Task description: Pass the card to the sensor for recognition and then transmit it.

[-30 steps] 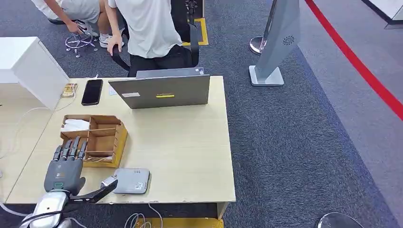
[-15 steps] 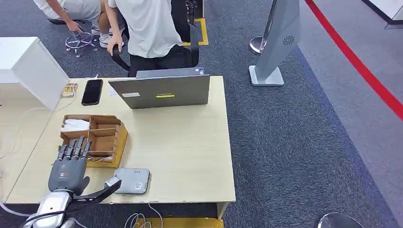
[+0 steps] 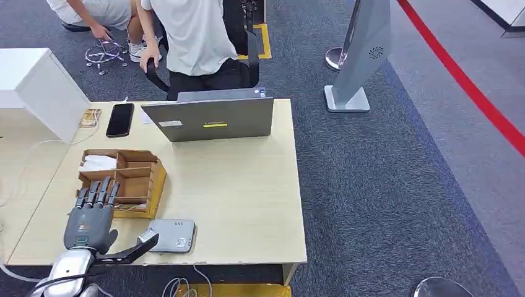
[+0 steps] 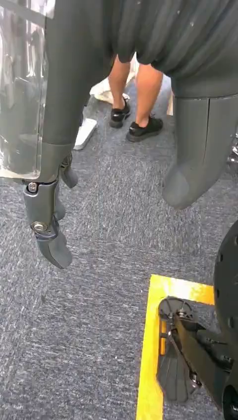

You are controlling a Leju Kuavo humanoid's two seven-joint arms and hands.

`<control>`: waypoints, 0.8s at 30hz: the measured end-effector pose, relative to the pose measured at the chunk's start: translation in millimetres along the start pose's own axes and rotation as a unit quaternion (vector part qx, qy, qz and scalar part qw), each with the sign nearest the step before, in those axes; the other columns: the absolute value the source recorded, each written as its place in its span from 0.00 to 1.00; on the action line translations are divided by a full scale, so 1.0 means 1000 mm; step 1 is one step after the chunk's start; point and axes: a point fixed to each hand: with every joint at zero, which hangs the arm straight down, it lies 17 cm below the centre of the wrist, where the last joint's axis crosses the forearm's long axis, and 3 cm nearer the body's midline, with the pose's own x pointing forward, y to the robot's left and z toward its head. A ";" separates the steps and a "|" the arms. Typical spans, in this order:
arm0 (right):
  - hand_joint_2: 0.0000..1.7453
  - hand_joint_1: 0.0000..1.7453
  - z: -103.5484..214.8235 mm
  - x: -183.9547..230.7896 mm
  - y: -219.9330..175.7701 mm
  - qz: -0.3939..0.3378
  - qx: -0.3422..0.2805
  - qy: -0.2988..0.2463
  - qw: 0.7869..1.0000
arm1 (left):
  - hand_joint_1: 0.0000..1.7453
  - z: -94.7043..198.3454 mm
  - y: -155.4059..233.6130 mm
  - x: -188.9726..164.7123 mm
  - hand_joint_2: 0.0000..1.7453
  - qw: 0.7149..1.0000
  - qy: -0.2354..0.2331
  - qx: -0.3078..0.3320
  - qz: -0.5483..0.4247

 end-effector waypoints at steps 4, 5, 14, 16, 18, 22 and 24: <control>1.00 0.00 0.001 -0.001 0.000 -0.001 0.000 0.003 1.000 | 0.00 0.000 0.000 -0.001 1.00 1.000 0.001 0.000 0.000; 1.00 0.00 0.002 -0.001 0.000 -0.001 0.000 0.003 1.000 | 0.00 0.000 0.000 -0.001 1.00 1.000 0.002 0.000 0.000; 1.00 0.00 0.004 -0.004 -0.002 0.002 -0.002 0.006 1.000 | 0.00 -0.001 0.000 -0.007 1.00 1.000 0.010 0.000 0.001; 1.00 0.00 0.004 -0.005 -0.002 0.002 -0.003 0.006 1.000 | 0.00 -0.001 0.000 -0.010 1.00 1.000 0.012 0.000 0.001; 1.00 0.00 0.004 -0.005 -0.001 0.002 -0.002 0.007 1.000 | 0.00 -0.001 0.000 -0.011 1.00 1.000 0.013 0.000 0.001; 1.00 0.00 0.005 -0.006 0.000 0.004 0.002 0.007 1.000 | 0.00 0.000 -0.001 -0.011 1.00 1.000 0.014 -0.001 0.001; 1.00 0.00 0.005 -0.007 0.000 0.004 0.002 0.010 1.000 | 0.00 0.001 -0.002 -0.011 1.00 1.000 0.014 -0.001 0.001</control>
